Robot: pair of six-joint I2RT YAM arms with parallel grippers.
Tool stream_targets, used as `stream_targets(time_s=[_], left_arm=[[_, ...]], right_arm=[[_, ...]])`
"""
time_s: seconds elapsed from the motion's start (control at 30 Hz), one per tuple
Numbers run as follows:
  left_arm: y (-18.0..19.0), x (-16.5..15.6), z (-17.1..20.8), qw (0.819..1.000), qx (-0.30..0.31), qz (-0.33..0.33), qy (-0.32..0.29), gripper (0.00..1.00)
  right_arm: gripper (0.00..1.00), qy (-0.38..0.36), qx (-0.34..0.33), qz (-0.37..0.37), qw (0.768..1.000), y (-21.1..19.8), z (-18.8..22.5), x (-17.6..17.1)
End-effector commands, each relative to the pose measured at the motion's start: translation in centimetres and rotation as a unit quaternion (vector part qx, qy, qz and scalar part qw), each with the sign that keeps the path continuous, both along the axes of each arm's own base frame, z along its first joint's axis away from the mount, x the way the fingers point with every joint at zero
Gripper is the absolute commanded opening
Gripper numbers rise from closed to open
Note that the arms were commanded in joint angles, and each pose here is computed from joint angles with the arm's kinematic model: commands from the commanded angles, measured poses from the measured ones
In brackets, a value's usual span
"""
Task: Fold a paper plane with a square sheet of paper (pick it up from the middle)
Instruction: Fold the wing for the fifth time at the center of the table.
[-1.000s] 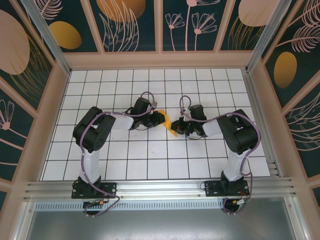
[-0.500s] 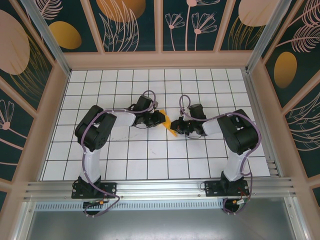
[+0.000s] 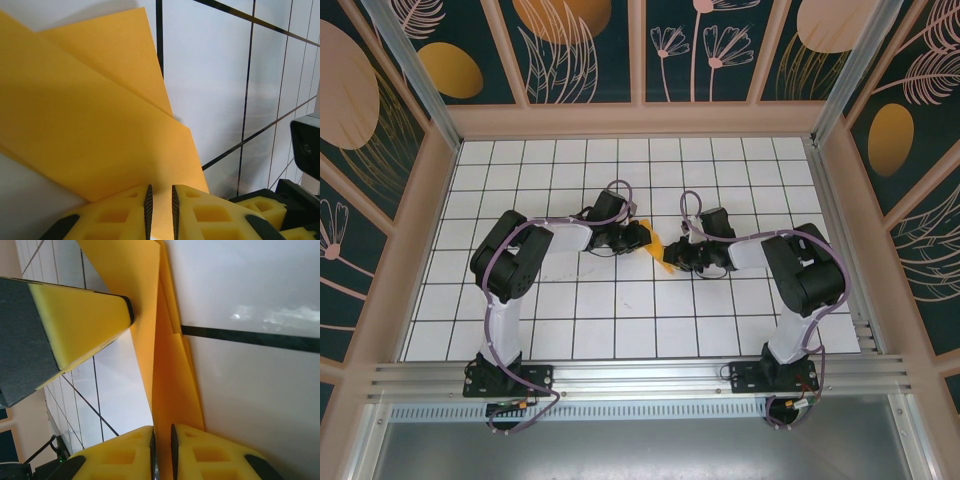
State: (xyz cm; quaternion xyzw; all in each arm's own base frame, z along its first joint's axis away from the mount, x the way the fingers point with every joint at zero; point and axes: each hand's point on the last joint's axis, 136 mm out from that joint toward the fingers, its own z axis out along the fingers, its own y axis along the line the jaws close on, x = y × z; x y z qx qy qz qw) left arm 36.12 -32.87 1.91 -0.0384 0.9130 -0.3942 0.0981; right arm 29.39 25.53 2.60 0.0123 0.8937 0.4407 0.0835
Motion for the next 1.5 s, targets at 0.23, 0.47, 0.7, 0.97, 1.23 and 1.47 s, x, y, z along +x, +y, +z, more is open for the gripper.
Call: stream_targets(time_s=[0.23, 0.47, 0.7, 0.97, 1.23, 1.47], left_arm=[[1.8, -0.6, -4.2, 0.998, 0.065, 0.012, 0.023, 0.22], [1.9, -0.5, -4.3, 0.997, 0.069, 0.014, 0.023, 0.22], [1.9, -0.4, -4.4, 0.997, 0.071, 0.012, 0.024, 0.22], [1.9, -0.5, -4.7, 0.996, 0.079, 0.007, 0.029, 0.22], [1.9, -0.4, -4.8, 0.996, 0.082, 0.004, 0.030, 0.22], [2.0, -0.5, -4.9, 0.996, 0.084, 0.004, 0.030, 0.22]], right_arm=[[0.05, 0.032, -0.029, 0.002, 0.999, -1.5, -2.7, -1.7], [0.11, 0.023, -0.033, 0.003, 0.999, -1.8, -2.1, -1.4], [0.18, -0.024, -0.049, 0.025, 0.998, -2.0, -0.5, -0.9], [0.19, -0.053, -0.057, 0.059, 0.995, -1.7, -0.2, -1.1], [0.04, -0.047, -0.082, 0.057, 0.994, -2.2, -1.7, -0.9], [0.02, -0.035, -0.058, 0.055, 0.996, -2.0, -1.6, -0.9]])
